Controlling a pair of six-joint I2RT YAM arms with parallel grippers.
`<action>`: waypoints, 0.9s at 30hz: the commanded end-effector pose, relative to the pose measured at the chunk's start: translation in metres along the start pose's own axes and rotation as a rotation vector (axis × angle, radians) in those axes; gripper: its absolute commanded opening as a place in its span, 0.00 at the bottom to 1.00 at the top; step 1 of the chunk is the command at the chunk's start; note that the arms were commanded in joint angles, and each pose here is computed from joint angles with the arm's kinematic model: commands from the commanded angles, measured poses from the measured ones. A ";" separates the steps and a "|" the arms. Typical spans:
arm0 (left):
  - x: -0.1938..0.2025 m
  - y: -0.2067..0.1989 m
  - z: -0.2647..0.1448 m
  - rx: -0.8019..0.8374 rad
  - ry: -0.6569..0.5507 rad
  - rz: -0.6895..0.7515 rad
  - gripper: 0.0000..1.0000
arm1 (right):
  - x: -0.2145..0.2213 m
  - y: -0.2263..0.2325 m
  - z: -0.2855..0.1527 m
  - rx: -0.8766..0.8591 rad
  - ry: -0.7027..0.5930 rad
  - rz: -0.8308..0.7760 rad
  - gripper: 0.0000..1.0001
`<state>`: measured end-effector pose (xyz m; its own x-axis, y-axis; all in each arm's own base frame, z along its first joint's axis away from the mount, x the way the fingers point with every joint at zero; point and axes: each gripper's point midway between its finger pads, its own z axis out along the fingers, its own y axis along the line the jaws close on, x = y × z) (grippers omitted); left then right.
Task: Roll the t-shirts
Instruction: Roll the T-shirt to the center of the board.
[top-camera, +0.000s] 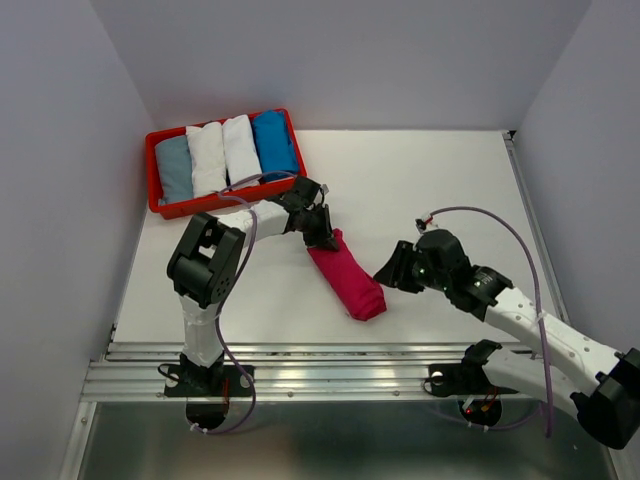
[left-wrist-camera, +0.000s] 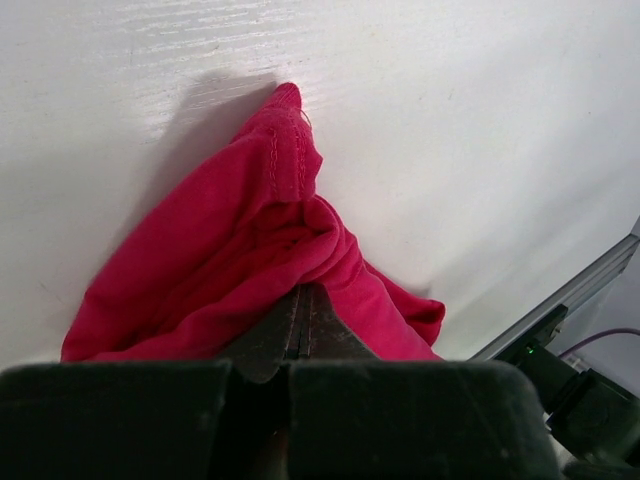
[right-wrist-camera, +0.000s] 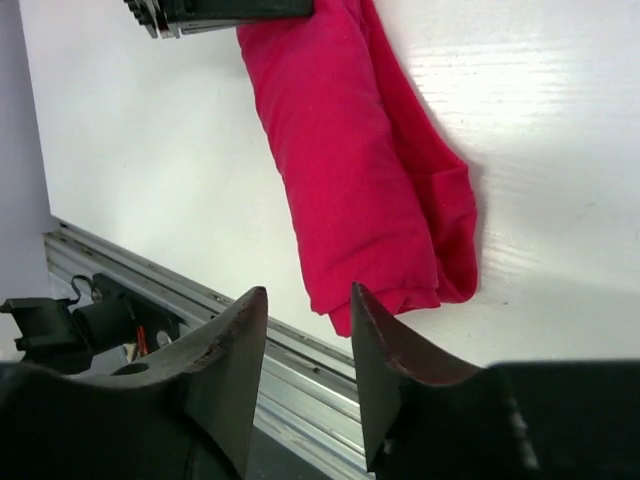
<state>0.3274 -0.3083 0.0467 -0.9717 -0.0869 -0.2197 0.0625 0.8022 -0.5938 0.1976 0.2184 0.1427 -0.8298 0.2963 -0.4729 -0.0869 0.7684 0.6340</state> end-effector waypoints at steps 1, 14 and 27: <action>-0.014 -0.015 -0.005 0.037 -0.037 0.047 0.00 | -0.012 -0.006 -0.003 0.088 -0.022 -0.029 0.39; -0.013 -0.012 0.000 0.030 -0.024 0.045 0.00 | 0.039 -0.010 0.061 0.101 0.151 -0.059 0.10; -0.030 -0.052 -0.040 0.112 -0.047 0.118 0.00 | 0.023 -0.014 0.049 0.258 0.070 -0.122 0.02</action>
<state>0.3311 -0.3176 0.0525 -0.9776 -0.0405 -0.2065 0.0974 0.7827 -0.6147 0.1873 0.2334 0.0488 -0.9082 0.1629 -0.3856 -0.0081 0.9142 0.4052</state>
